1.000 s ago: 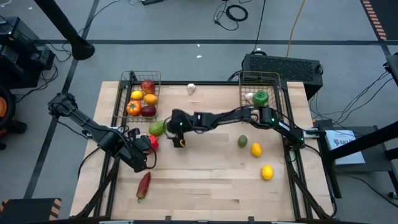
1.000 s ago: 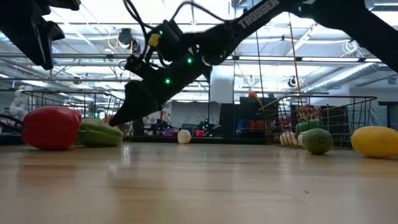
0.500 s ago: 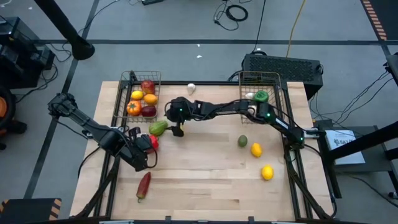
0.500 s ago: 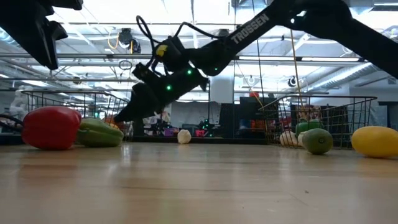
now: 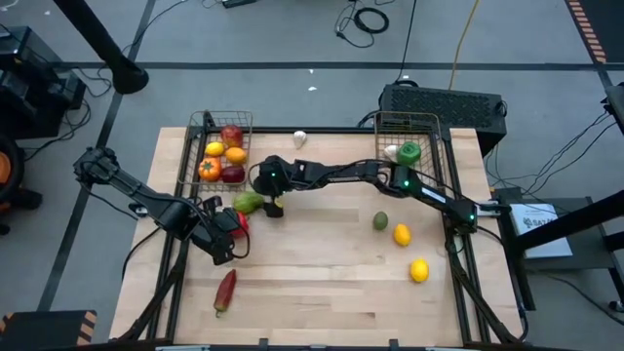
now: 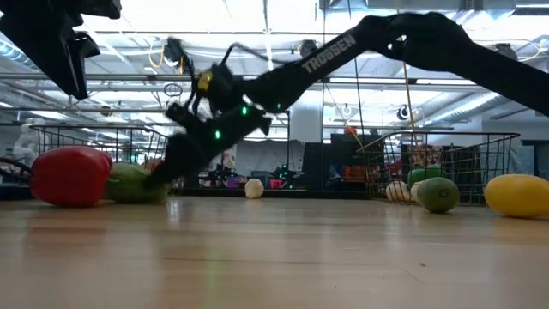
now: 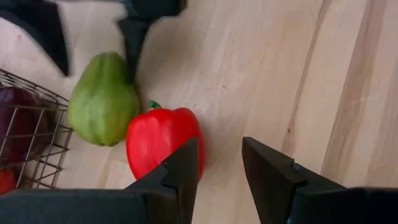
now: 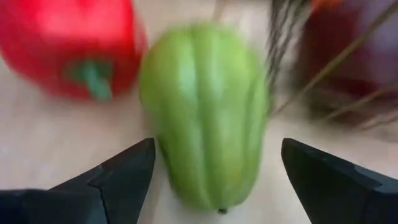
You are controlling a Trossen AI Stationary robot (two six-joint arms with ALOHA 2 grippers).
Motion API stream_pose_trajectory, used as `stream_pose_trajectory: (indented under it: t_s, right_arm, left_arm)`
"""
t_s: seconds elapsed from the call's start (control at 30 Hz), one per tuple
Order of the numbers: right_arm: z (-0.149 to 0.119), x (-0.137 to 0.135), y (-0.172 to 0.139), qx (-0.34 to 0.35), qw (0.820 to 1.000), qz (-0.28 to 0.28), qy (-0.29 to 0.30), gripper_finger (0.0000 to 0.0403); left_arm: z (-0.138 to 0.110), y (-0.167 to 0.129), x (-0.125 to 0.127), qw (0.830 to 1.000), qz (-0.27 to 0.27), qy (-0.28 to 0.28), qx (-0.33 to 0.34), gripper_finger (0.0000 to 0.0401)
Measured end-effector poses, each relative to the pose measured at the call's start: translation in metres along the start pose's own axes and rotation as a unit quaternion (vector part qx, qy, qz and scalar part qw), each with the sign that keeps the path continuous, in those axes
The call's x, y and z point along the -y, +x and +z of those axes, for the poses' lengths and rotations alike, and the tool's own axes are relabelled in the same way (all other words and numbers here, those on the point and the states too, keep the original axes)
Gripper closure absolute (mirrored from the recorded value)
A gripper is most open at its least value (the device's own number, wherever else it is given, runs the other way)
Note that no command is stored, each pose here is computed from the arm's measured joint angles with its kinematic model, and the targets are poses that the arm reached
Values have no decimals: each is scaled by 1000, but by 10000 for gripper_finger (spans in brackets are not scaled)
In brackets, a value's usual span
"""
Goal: Sort produce into baskets
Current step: Put the chayote into the right wire basket
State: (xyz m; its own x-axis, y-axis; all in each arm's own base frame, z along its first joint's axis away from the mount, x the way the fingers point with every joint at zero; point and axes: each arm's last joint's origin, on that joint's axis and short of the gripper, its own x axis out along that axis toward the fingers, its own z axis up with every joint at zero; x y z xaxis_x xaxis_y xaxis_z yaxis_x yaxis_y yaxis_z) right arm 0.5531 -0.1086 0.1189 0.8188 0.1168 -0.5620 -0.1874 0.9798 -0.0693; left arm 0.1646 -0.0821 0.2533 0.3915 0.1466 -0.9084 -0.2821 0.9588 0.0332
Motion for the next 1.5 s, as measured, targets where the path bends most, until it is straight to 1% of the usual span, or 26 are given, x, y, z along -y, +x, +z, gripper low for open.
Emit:
stream_pose_trajectory:
  t_s: [0.07,0.2,0.3,0.4,0.57,0.87,1.0,1.2,1.37,1.5]
  right_arm:
    - [-7,-2,3,-18,1000,8,-2,62]
    - [-2,-7,1,-19,1000,13,-14,62]
    - [-4,-10,3,-25,1000,16,-1,63]
    - [-4,-10,3,-24,1000,16,1,69]
    - [-2,-9,3,-18,1000,12,9,92]
    - [-2,-9,3,-15,1000,11,22,152]
    - [-2,-9,3,-16,1000,11,24,163]
    - [-1,-9,1,-18,1000,12,23,164]
    - [9,-10,-11,-37,999,17,30,165]
    - [22,-12,-30,-63,997,25,36,165]
  left_arm:
    - [0,0,0,1000,0,0,0,269]
    - [0,0,0,1000,-1,-1,-1,269]
    - [0,0,0,1000,-1,-3,-1,269]
    - [0,0,0,1000,-1,-4,0,269]
    - [0,0,0,1000,-1,-5,-1,269]
    - [0,0,0,1000,-1,-5,-1,269]
    - [0,0,0,1000,-1,-5,-1,269]
    - [0,0,0,1000,-1,-4,-1,269]
    - [0,0,0,1000,-1,-5,0,269]
    - [0,0,0,1000,-1,-5,-1,269]
